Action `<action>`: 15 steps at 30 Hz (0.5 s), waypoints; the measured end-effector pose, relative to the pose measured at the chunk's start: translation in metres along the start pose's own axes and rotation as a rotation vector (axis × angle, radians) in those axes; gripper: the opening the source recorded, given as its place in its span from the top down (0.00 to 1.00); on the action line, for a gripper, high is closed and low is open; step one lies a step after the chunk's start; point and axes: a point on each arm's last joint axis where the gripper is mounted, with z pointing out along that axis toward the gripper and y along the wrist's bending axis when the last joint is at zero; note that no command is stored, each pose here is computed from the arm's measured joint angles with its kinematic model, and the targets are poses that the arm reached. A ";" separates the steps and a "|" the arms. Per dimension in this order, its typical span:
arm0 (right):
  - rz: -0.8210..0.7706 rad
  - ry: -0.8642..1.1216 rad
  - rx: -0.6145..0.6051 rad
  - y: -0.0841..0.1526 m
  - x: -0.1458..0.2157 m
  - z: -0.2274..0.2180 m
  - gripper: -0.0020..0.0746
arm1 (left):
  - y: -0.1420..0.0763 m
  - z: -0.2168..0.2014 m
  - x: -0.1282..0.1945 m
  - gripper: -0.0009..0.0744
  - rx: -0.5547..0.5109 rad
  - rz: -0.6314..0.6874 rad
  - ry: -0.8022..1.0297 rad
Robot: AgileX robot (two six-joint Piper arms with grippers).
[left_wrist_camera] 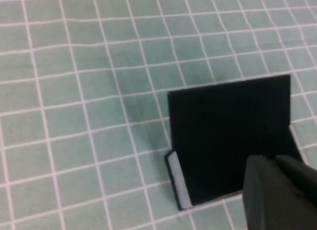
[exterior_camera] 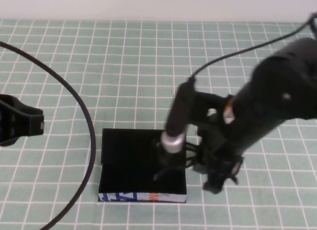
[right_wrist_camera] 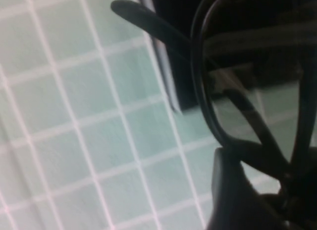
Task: Return glasses to glasses case
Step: Place the glasses in the glasses case
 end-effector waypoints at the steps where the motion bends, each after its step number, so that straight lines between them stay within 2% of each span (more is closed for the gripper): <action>1: -0.001 -0.001 -0.007 0.002 -0.005 0.000 0.64 | 0.000 0.000 0.000 0.99 -0.004 0.004 -0.002; 8: 0.001 0.016 -0.051 0.003 -0.050 0.017 0.64 | 0.006 0.000 -0.002 0.99 -0.065 0.038 -0.023; 15: -0.015 0.074 -0.087 -0.007 -0.072 0.064 0.64 | 0.013 -0.007 -0.002 0.99 -0.147 0.046 -0.056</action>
